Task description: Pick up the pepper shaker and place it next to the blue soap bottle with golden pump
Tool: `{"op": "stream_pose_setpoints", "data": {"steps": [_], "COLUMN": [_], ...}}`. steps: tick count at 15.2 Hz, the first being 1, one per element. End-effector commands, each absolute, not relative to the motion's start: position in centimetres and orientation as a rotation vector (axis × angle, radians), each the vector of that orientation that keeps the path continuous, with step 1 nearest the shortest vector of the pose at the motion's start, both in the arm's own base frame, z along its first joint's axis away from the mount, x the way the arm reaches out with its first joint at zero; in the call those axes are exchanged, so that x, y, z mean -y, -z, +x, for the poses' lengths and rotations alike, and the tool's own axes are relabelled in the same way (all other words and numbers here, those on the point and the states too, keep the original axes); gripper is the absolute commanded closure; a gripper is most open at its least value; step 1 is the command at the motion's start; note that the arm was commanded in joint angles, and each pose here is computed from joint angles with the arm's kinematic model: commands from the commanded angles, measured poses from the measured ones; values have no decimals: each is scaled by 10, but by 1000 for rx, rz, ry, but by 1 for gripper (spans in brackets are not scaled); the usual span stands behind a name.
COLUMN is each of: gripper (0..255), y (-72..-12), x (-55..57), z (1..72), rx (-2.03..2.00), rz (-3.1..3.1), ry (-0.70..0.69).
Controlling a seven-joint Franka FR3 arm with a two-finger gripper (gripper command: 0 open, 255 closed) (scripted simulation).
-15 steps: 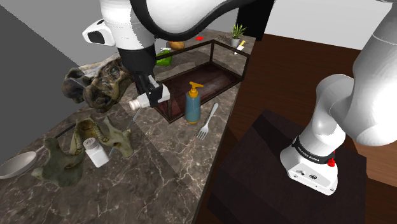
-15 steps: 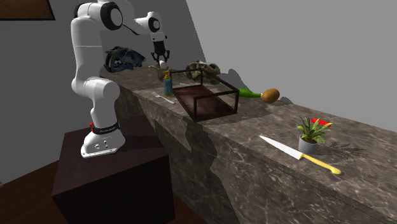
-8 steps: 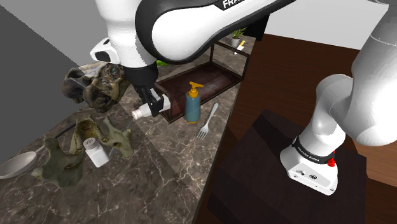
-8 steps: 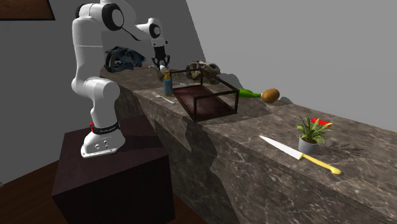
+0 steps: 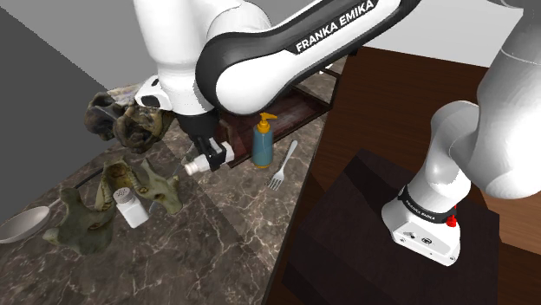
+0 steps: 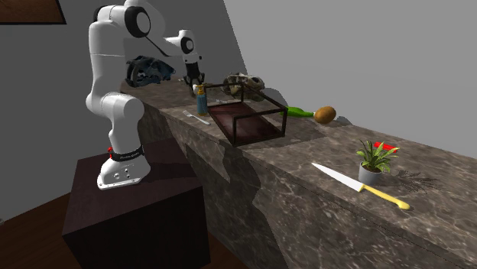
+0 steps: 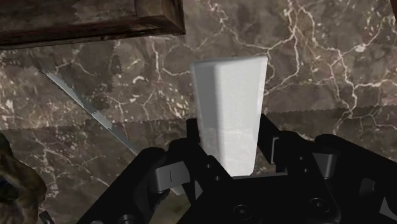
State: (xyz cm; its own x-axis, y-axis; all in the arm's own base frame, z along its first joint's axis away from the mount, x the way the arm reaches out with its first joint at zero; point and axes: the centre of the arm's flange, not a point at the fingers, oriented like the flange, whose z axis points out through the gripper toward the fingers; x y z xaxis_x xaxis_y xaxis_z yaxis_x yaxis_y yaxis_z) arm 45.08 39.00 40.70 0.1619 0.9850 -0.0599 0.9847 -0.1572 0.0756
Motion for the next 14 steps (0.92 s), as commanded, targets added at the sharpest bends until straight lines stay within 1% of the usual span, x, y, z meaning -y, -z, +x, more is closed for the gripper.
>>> {"op": "stream_pose_setpoints", "data": {"steps": [1,14], "gripper": [255,255], "y": [-396,-327], "x": [-390,-390], "z": [452,452], "rx": [-1973,-1973], "rz": [2319,2319], "ry": [-6,-6]}}
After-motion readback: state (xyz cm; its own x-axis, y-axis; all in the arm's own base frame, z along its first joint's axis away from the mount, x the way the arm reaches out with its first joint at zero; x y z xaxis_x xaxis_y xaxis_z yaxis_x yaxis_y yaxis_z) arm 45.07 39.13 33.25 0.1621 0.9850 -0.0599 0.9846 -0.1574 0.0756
